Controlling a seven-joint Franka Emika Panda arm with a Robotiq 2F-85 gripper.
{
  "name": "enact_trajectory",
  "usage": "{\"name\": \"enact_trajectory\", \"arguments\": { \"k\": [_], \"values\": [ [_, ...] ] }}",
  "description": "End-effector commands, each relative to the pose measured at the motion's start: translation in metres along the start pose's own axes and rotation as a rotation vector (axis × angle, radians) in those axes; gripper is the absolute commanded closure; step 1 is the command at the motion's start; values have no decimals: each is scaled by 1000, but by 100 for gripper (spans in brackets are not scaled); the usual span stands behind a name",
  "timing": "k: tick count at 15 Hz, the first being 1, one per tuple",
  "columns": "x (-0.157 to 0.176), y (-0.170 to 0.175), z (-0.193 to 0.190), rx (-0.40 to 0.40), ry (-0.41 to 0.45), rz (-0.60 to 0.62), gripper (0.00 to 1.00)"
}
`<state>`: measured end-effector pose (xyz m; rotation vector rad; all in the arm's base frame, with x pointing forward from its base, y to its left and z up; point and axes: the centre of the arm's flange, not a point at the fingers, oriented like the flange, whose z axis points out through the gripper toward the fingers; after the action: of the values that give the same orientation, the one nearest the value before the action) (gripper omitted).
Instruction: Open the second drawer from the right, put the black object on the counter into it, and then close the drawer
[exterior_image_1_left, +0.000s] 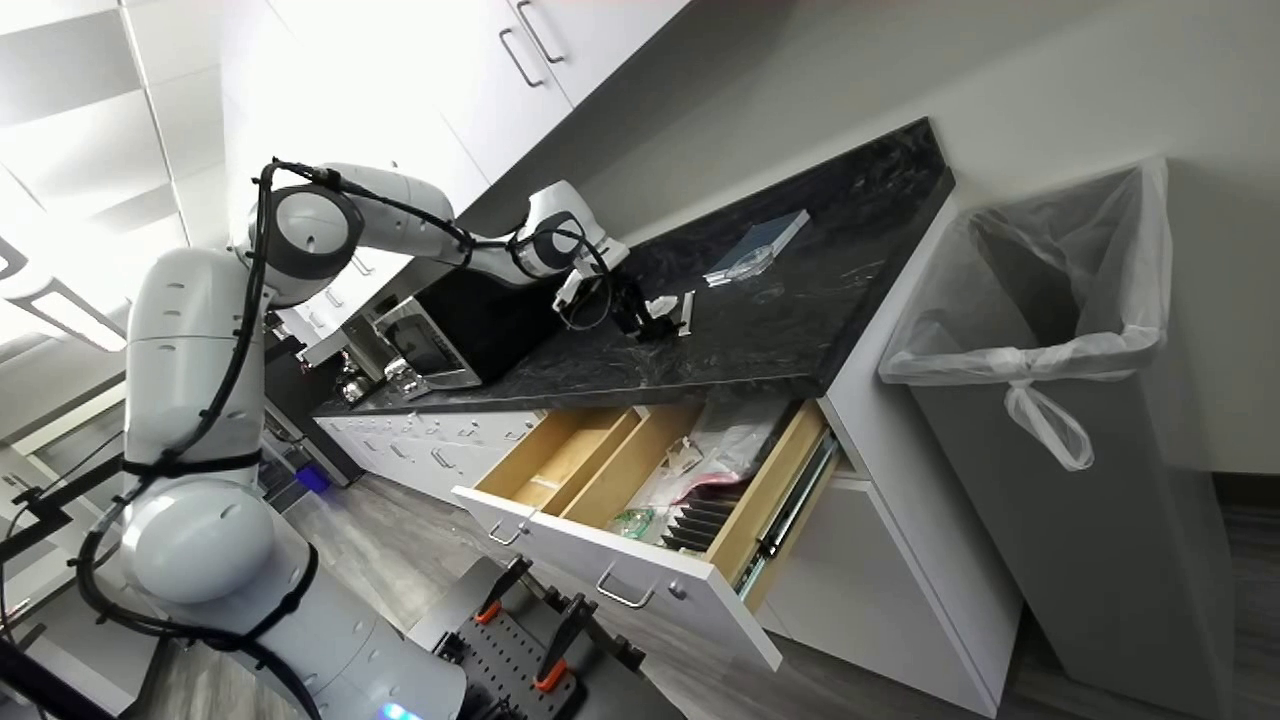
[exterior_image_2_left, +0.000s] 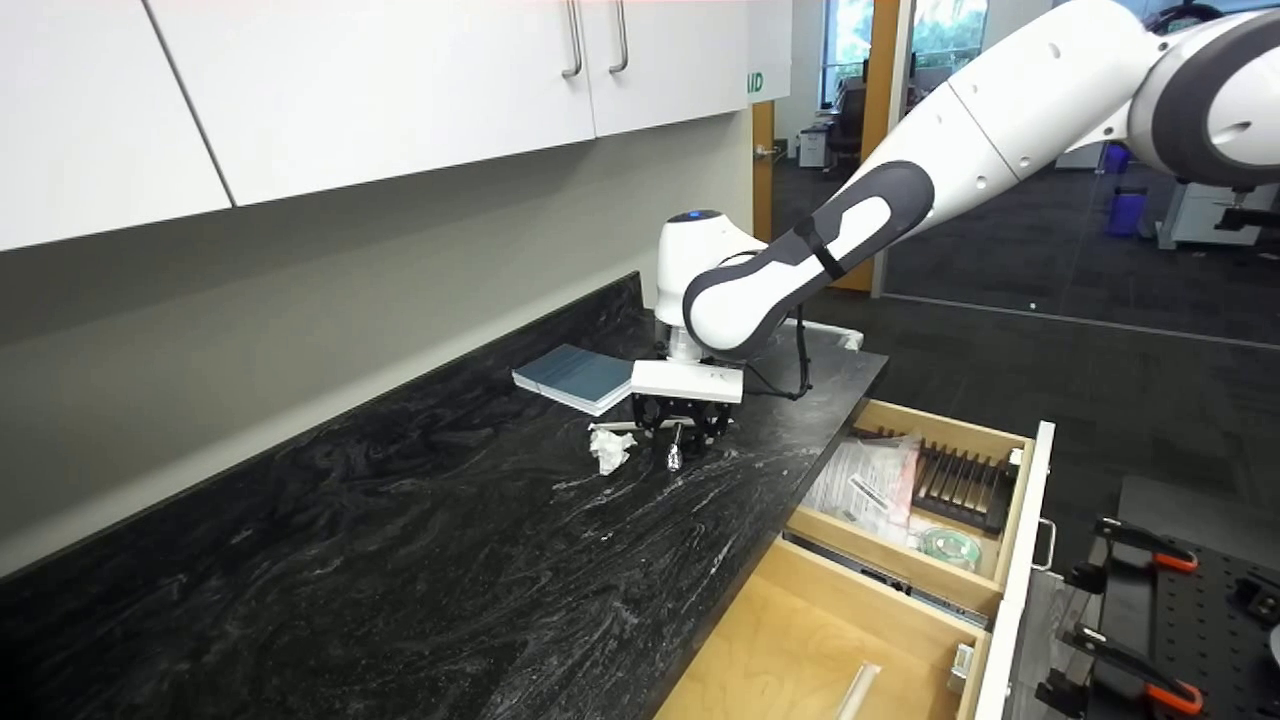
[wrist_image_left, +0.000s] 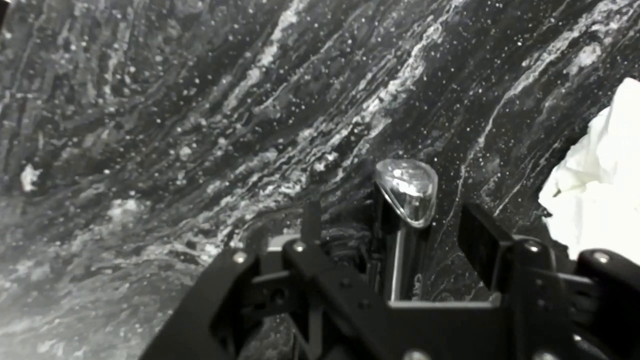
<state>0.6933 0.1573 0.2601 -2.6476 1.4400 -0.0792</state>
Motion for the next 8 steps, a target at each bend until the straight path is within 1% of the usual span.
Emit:
{"name": "enact_trajectory", "arguments": {
  "k": [1, 4, 5, 6, 8],
  "values": [
    [7, -8, 1, 17, -16, -13, 57],
    [8, -8, 0, 19, -14, -13, 82],
    [8, -8, -1, 21, -14, -14, 88],
    [8, -8, -2, 22, -14, -17, 96],
    [3, -5, -7, 22, -20, -35, 93]
  ]
}}
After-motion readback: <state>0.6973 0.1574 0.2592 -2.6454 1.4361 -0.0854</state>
